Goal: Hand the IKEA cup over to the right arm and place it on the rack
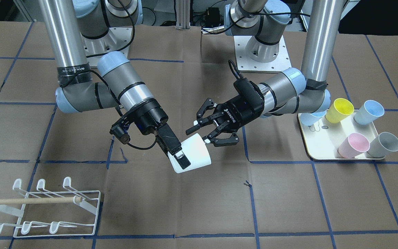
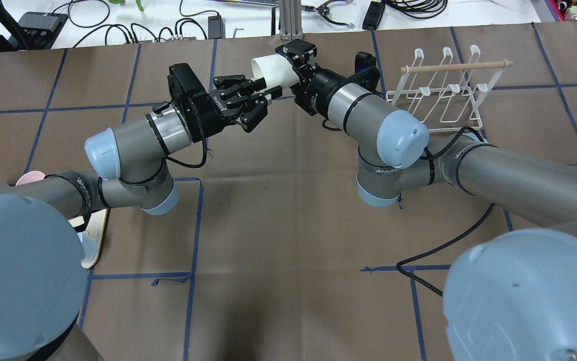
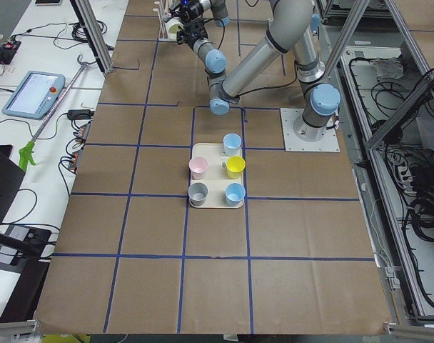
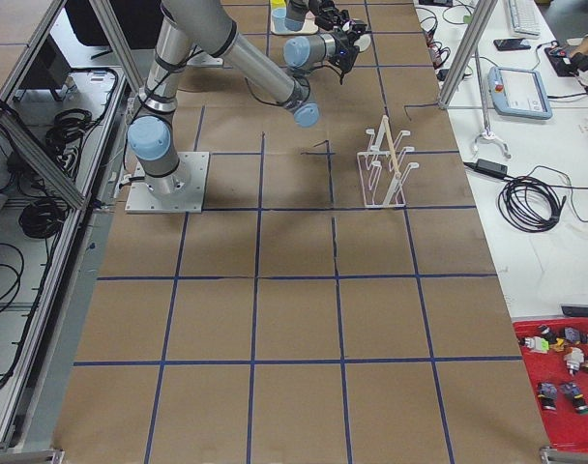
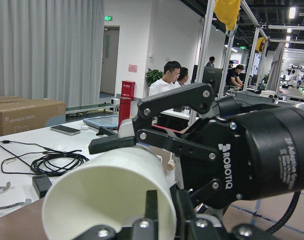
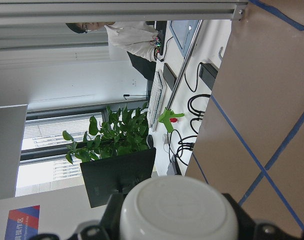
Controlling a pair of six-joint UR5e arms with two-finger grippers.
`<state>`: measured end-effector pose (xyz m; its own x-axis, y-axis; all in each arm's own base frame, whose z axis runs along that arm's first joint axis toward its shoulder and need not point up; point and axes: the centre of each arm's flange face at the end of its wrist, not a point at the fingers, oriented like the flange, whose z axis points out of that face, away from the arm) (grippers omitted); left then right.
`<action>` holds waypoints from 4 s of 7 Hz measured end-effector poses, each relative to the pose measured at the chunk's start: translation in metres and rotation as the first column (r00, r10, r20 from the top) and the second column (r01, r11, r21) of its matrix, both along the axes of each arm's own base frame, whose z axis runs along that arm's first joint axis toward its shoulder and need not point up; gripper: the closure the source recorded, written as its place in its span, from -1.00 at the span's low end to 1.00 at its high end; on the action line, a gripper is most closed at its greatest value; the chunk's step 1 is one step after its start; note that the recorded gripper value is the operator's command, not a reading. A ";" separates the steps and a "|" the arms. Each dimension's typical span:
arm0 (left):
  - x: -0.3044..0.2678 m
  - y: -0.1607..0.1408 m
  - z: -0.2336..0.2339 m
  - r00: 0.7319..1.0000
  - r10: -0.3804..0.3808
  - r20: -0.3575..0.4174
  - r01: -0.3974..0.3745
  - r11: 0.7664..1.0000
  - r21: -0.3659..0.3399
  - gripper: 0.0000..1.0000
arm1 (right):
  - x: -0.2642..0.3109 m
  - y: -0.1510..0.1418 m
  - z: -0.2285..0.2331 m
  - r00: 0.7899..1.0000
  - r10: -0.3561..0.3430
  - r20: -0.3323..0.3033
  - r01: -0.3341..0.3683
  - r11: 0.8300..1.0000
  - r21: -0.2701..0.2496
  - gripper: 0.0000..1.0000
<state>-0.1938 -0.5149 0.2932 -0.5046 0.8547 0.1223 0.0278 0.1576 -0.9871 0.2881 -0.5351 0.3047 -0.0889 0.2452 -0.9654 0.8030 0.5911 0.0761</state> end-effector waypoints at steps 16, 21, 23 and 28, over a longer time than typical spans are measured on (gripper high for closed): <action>0.066 -0.105 0.064 0.630 0.529 0.568 -0.767 0.537 0.351 -0.99 | -0.225 -0.098 0.035 0.342 -0.279 -0.897 -0.413 0.813 -0.411 0.34; 0.061 -0.033 0.161 0.521 0.122 0.845 -0.839 0.254 0.480 -0.99 | -0.242 -0.111 -0.001 0.148 -0.279 -0.949 -0.442 0.840 -0.316 0.34; 0.063 -0.001 0.181 0.512 0.082 0.855 -0.845 0.230 0.484 -0.99 | -0.244 -0.119 -0.016 0.147 -0.266 -0.953 -0.440 0.845 -0.303 0.33; 0.126 0.058 0.167 0.481 0.045 0.875 -0.864 0.195 0.465 -0.99 | -0.240 -0.120 -0.042 0.169 -0.222 -0.960 -0.440 0.855 -0.275 -0.99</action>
